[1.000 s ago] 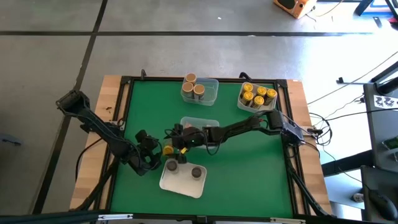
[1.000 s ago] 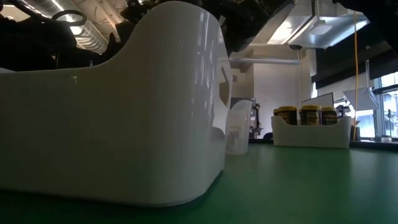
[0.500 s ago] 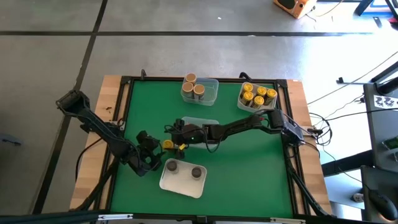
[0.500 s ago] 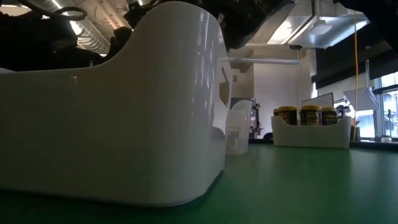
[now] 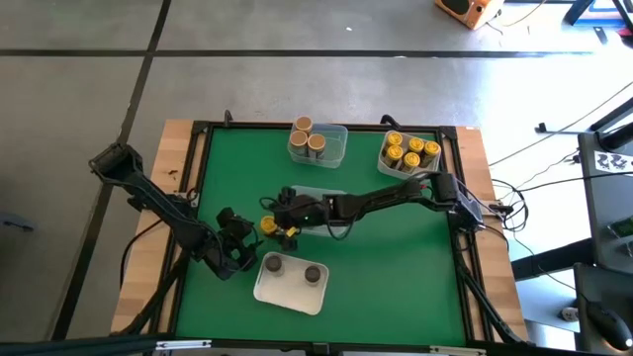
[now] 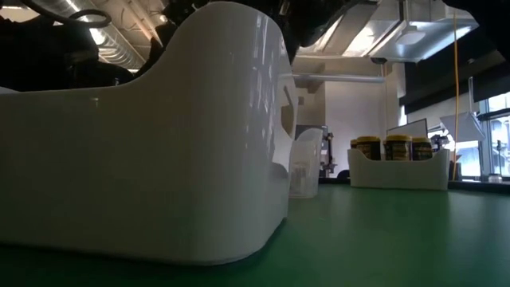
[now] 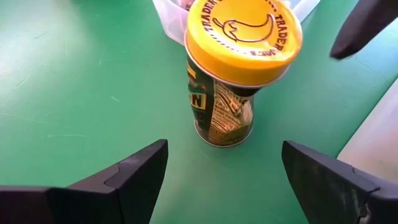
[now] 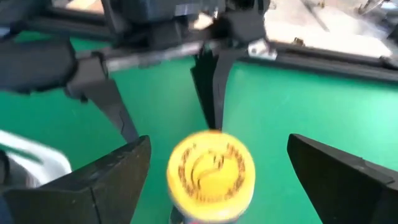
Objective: Sort spices by type
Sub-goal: Put the yellow seasoning bottle into the top white bin
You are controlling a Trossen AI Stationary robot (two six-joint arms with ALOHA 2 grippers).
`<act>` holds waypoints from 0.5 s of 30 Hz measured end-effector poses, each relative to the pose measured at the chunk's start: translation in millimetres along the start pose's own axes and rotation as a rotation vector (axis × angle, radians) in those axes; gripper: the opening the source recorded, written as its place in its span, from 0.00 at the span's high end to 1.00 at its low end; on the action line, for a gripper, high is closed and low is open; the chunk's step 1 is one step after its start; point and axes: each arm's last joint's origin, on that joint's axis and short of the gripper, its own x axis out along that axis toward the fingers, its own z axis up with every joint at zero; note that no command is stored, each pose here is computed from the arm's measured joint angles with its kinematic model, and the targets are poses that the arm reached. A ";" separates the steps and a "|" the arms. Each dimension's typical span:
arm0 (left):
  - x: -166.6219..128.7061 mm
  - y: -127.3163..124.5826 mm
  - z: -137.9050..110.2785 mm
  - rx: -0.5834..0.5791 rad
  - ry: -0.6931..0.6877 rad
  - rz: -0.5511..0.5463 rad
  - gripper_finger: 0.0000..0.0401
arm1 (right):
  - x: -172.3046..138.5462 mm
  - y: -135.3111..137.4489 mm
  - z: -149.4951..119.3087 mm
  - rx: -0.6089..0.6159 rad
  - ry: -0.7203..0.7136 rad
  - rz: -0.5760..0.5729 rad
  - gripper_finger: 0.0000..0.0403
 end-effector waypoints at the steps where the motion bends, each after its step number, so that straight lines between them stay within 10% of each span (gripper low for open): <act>1: 0.0 0.0 0.0 0.000 0.000 0.000 0.22 | 0.0 0.2 -1.5 0.004 0.015 0.003 0.07; 15: 0.1 0.2 0.0 0.000 -0.004 0.002 0.22 | 11.7 0.3 -19.2 0.044 0.061 0.009 0.07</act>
